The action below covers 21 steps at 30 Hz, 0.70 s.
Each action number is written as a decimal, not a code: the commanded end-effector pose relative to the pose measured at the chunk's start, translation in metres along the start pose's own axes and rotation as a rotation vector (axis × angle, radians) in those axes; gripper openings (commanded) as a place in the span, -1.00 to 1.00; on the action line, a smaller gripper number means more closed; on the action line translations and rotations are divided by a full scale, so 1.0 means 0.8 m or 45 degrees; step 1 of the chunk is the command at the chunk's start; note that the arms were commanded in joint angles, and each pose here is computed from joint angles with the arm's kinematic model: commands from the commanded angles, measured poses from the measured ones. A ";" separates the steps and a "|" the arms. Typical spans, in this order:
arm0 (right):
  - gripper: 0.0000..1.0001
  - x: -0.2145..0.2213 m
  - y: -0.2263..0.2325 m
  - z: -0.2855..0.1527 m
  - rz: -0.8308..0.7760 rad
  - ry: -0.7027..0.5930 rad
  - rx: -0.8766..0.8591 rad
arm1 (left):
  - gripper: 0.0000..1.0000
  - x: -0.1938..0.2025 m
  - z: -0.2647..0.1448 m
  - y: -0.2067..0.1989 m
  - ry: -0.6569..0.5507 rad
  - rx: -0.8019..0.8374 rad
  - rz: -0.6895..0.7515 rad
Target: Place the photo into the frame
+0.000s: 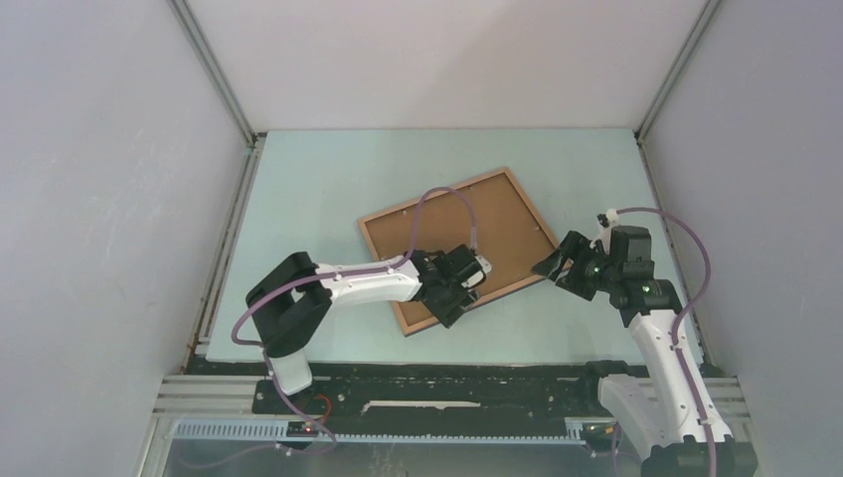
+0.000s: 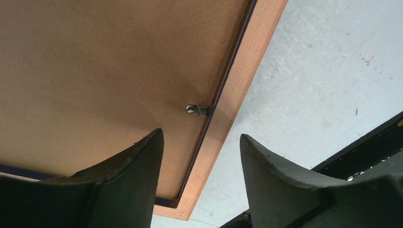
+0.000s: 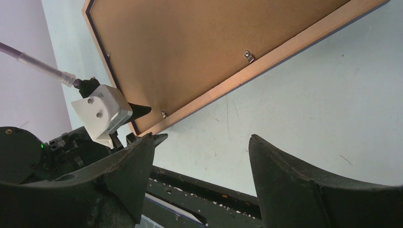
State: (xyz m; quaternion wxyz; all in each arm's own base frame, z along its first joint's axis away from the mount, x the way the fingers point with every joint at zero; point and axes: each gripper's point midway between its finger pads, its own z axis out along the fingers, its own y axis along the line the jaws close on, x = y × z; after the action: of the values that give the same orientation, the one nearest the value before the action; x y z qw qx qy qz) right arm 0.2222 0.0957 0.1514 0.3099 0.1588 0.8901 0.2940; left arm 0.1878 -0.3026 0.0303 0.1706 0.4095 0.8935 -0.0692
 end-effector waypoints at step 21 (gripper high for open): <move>0.59 0.005 0.009 -0.004 -0.015 0.014 -0.061 | 0.04 -0.010 -0.012 -0.006 -0.049 -0.118 0.000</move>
State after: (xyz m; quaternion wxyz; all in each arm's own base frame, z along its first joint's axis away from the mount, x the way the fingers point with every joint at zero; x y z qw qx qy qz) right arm 0.2188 0.1008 0.1526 0.3024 0.1525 0.8891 0.3079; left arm 0.1825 -0.3104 0.0342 0.1951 0.3992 0.8948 -0.0429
